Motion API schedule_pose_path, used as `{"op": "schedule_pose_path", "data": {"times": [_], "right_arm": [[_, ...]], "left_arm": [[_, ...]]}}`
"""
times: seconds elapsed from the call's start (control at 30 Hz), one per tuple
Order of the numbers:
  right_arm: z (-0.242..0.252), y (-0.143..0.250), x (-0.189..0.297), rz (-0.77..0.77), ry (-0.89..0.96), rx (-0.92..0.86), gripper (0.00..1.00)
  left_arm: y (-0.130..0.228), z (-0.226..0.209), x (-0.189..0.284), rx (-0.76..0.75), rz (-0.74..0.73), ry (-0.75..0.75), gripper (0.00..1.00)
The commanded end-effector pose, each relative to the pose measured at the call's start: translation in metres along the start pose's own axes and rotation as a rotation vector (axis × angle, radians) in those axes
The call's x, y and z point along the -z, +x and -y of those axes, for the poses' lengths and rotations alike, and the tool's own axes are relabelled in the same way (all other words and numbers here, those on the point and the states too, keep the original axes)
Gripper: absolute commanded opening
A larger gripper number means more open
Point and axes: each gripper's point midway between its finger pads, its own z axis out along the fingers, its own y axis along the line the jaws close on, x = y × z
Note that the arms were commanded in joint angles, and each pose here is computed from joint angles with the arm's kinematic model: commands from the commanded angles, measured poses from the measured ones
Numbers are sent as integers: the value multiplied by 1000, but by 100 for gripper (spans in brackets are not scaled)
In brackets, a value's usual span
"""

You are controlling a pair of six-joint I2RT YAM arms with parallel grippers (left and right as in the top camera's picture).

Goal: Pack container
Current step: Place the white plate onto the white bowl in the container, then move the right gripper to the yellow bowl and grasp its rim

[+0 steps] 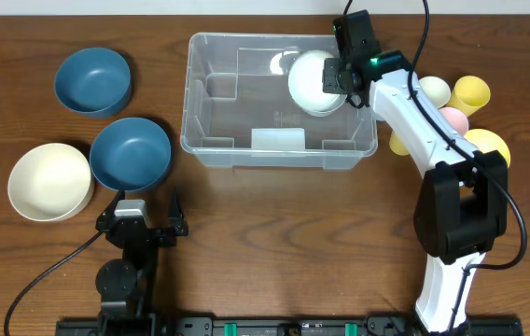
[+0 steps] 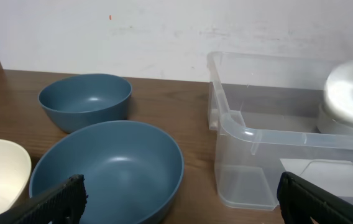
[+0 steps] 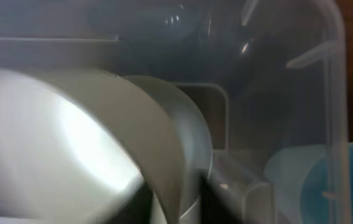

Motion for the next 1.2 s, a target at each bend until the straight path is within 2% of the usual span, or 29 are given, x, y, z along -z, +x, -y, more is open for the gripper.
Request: {"op": "schedule_pose_path", "data": {"times": [0.0, 0.07, 0.3, 0.53, 0.63, 0.8, 1.17], "right_arm": [[5, -13, 4, 36, 19, 5, 70], [5, -12, 4, 33, 19, 16, 74], [-7, -15, 27, 12, 5, 96, 76], [-38, -31, 114, 19, -52, 175, 94], [-31, -29, 150, 0, -49, 116, 95], [26, -17, 188, -71, 30, -62, 95], [202, 25, 240, -203, 285, -518, 94]], "left_arm": [[15, -1, -1, -13, -46, -3, 98], [15, -1, -1, -13, -46, -3, 98], [15, -1, -1, -13, -46, -3, 98], [15, -1, -1, -13, -46, -3, 98], [15, -1, -1, -13, -46, -3, 98], [15, -1, -1, -13, -46, -3, 98], [15, -1, -1, -13, -46, -3, 98]]}}
